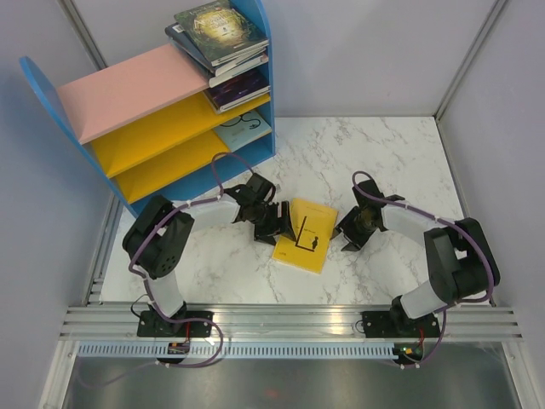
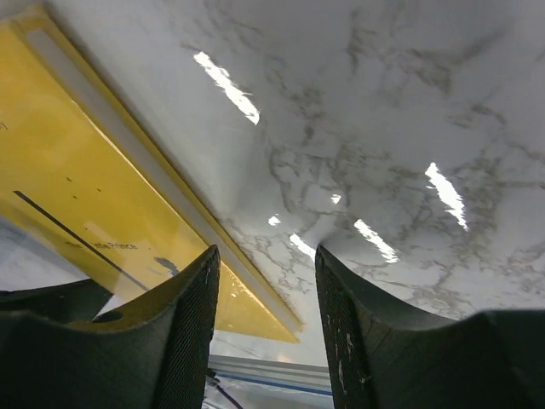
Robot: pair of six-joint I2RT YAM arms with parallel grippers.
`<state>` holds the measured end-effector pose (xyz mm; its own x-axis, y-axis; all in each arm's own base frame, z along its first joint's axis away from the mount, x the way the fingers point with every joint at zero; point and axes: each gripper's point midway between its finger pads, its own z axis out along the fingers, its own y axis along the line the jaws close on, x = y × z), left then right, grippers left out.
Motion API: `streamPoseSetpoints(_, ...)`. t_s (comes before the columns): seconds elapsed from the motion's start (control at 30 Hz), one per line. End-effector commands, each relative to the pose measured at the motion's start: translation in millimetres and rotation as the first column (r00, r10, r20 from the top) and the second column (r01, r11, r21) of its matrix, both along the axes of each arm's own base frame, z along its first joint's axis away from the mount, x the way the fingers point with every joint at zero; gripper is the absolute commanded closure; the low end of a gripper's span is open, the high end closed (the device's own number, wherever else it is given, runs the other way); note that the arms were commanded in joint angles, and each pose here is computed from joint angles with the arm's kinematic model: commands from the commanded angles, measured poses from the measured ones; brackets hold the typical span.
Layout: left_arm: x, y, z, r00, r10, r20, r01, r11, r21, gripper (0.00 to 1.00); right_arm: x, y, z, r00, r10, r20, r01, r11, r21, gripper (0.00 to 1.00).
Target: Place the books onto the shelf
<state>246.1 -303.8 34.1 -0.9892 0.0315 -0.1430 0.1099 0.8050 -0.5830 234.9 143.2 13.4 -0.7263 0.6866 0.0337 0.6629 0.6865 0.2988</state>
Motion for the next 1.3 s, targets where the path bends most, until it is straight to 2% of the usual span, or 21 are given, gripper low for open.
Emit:
streamPoseSetpoints(0.0,-13.9,-5.1,17.7,0.999,-0.034,-0.011,0.034,0.997,-0.069,0.23,9.6,-13.6,-33.0,1.0,0.02,0.017,-0.018,0.995,-0.096,0.46)
streamPoseSetpoints(0.1,-20.8,-10.0,32.9,0.999,-0.046,-0.024,0.043,0.991,-0.127,0.23,13.2,-14.5,-33.7,0.999,0.035,0.021,-0.033,0.994,-0.105,0.46)
streamPoseSetpoints(0.2,-23.5,-5.8,38.6,1.0,-0.029,-0.008,0.028,0.991,-0.13,0.23,15.9,-14.9,-33.3,0.999,0.047,0.026,-0.044,0.993,-0.107,0.46)
streamPoseSetpoints(0.4,-19.5,10.0,20.0,1.0,0.021,0.004,-0.021,0.998,-0.055,0.21,14.8,-12.7,-34.6,0.998,0.064,0.017,-0.062,0.994,-0.095,0.46)
streamPoseSetpoints(0.57,-17.8,34.2,-9.7,0.993,0.107,0.038,-0.109,0.992,0.059,0.21,2.3,-15.6,-41.7,0.997,0.073,-0.015,-0.074,0.992,-0.098,0.46)
streamPoseSetpoints(0.67,-15.6,34.3,-19.4,0.99,0.124,0.062,-0.126,0.991,0.042,0.2,-4.8,-15.8,-45.1,0.997,0.076,-0.03,-0.078,0.993,-0.088,0.46)
streamPoseSetpoints(0.83,-22.5,10.6,-26.0,0.993,0.11,0.04,-0.104,0.987,-0.125,0.2,-11.1,-10.3,-49.7,0.996,0.089,-0.018,-0.09,0.995,-0.046,0.47)
streamPoseSetpoints(0.87,-26.8,-2.9,-21.2,0.995,0.095,0.017,-0.089,0.975,-0.205,0.2,-13.7,-7.6,-52.2,0.996,0.09,-0.015,-0.091,0.996,-0.025,0.47)
streamPoseSetpoints(0.93,-26.4,-14.3,-15.3,0.996,0.076,0.045,-0.062,0.964,-0.26,0.2,-21.7,-5.0,-55.2,0.995,0.089,-0.033,-0.089,0.996,0.001,0.47)
streamPoseSetpoints(0.97,-26.9,-25.3,-9.6,0.997,0.065,0.038,-0.049,0.945,-0.324,0.2,-21.4,-0.4,-55.3,0.996,0.09,-0.023,-0.089,0.996,0.03,0.48)
streamPoseSetpoints(1.07,-37.6,-39.0,-0.5,0.998,0.067,-0.004,-0.063,0.905,-0.421,0.2,-33.1,3.7,-60.5,0.996,0.085,-0.04,-0.083,0.994,0.064,0.5)
streamPoseSetpoints(1.1,-33.6,-45.9,9.8,0.997,0.071,0.031,-0.048,0.879,-0.475,0.2,-37.0,5.0,-61.2,0.995,0.09,-0.046,-0.087,0.994,0.071,0.5)
streamPoseSetpoints(1.27,-32.1,-46.6,19.3,0.994,0.107,0.023,-0.079,0.849,-0.523,0.21,-48.0,1.9,-61.4,0.993,0.102,-0.053,-0.098,0.993,0.069,0.5)
